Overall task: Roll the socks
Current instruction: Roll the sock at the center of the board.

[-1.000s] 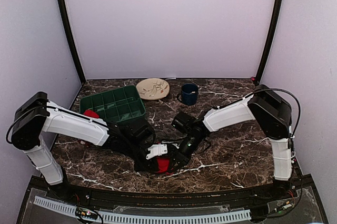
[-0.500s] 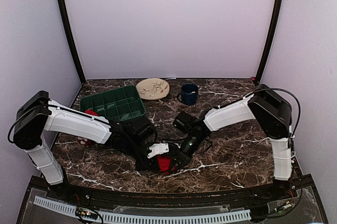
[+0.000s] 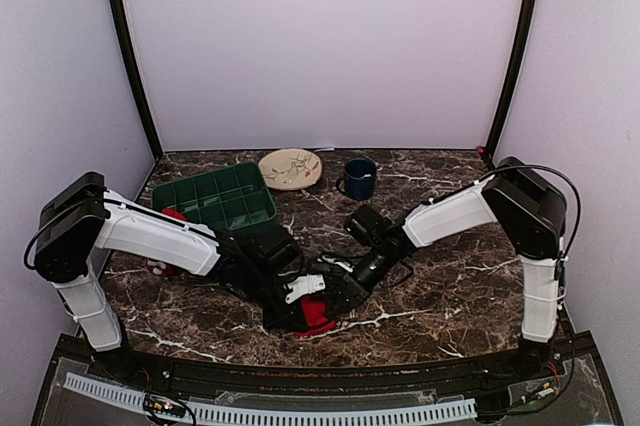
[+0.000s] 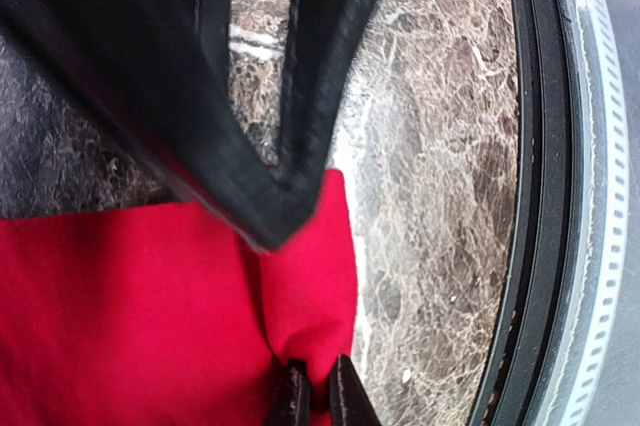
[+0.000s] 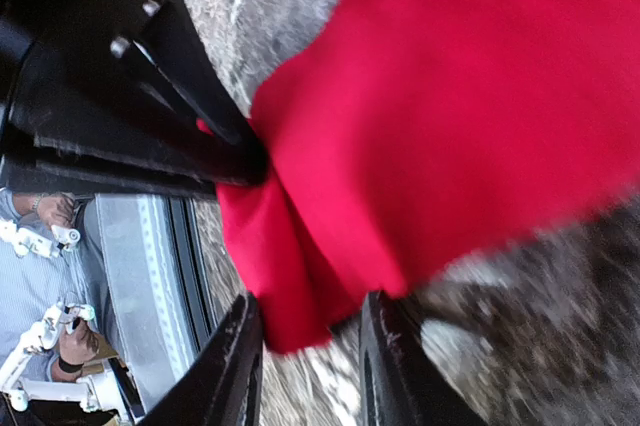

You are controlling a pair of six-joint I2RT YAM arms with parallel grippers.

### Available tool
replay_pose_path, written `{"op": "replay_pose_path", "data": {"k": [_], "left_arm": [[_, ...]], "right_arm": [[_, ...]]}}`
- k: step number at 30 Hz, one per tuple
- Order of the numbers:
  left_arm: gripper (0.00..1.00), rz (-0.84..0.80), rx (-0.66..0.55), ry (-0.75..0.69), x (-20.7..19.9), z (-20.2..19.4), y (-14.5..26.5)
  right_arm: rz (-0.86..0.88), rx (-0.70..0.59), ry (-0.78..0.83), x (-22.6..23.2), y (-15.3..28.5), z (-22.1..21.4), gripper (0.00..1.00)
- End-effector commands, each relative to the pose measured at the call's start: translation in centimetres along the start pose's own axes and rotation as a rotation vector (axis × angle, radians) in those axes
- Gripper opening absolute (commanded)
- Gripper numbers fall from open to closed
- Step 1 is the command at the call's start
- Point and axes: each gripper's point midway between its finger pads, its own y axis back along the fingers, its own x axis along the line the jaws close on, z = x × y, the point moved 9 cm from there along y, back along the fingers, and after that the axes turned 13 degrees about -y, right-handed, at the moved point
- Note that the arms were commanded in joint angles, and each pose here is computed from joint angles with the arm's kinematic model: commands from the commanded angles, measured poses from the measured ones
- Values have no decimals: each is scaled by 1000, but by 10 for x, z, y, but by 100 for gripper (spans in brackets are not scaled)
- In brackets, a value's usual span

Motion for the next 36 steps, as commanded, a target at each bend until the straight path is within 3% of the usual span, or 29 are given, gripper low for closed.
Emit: {"op": "replay_pose_path", "data": {"k": [1, 10, 20, 29, 36], "left_arm": [[2, -36, 56, 107, -6, -11, -9], [2, -7, 15, 205, -1, -12, -7], [1, -64, -206, 326, 18, -20, 19], [0, -201, -254, 359, 23, -23, 19], [0, -305, -291, 392, 25, -27, 19]], "right_arm": [[-46, -81, 2, -4, 12, 2, 32], [-91, -143, -17, -10, 23, -4, 33], [-182, -244, -9, -9, 39, -15, 33], [-328, -318, 157, 10, 53, -26, 33], [-492, -339, 333, 35, 38, -29, 33]]}}
